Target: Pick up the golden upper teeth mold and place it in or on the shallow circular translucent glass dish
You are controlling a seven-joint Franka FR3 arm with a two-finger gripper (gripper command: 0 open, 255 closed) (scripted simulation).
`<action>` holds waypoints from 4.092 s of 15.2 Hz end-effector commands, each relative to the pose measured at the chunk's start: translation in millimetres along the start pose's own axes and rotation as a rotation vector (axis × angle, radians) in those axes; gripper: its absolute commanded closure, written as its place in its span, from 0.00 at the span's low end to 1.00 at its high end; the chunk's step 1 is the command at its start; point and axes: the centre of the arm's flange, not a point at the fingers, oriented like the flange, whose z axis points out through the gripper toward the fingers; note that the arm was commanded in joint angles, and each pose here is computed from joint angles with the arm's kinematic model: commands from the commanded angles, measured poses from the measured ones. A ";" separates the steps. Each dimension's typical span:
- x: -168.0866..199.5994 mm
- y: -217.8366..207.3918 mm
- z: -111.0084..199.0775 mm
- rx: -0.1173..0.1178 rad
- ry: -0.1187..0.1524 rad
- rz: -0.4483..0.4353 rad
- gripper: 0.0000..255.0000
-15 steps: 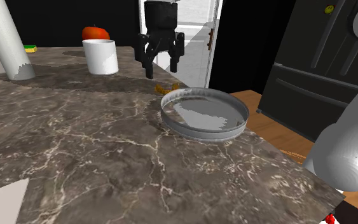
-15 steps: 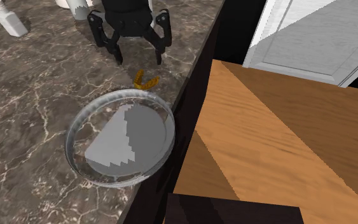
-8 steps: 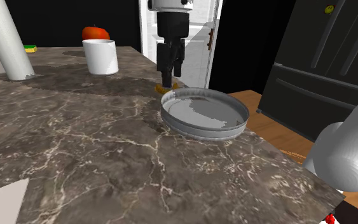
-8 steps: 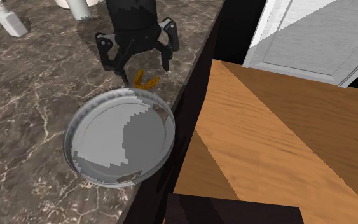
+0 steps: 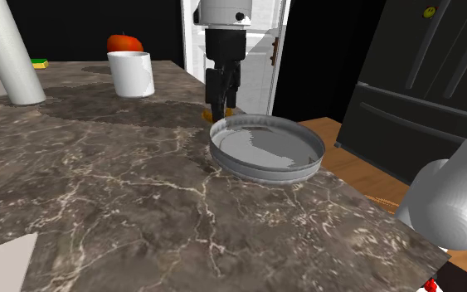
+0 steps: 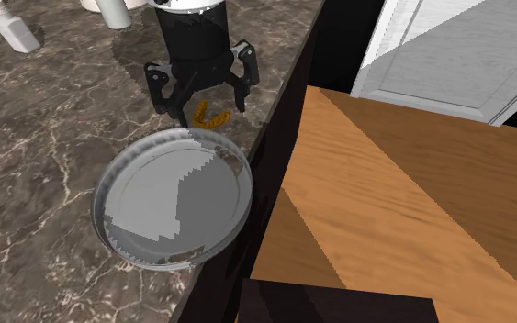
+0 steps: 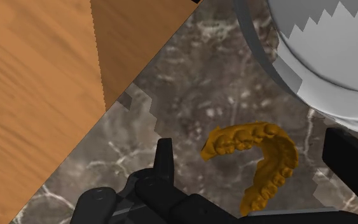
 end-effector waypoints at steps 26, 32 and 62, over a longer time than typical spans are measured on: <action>-2.5 -0.3 -73.8 0.000 0.000 0.000 1.00; -14.1 -7.9 -98.4 0.000 0.000 0.000 1.00; -116.4 -81.2 -23.7 0.000 0.000 0.000 1.00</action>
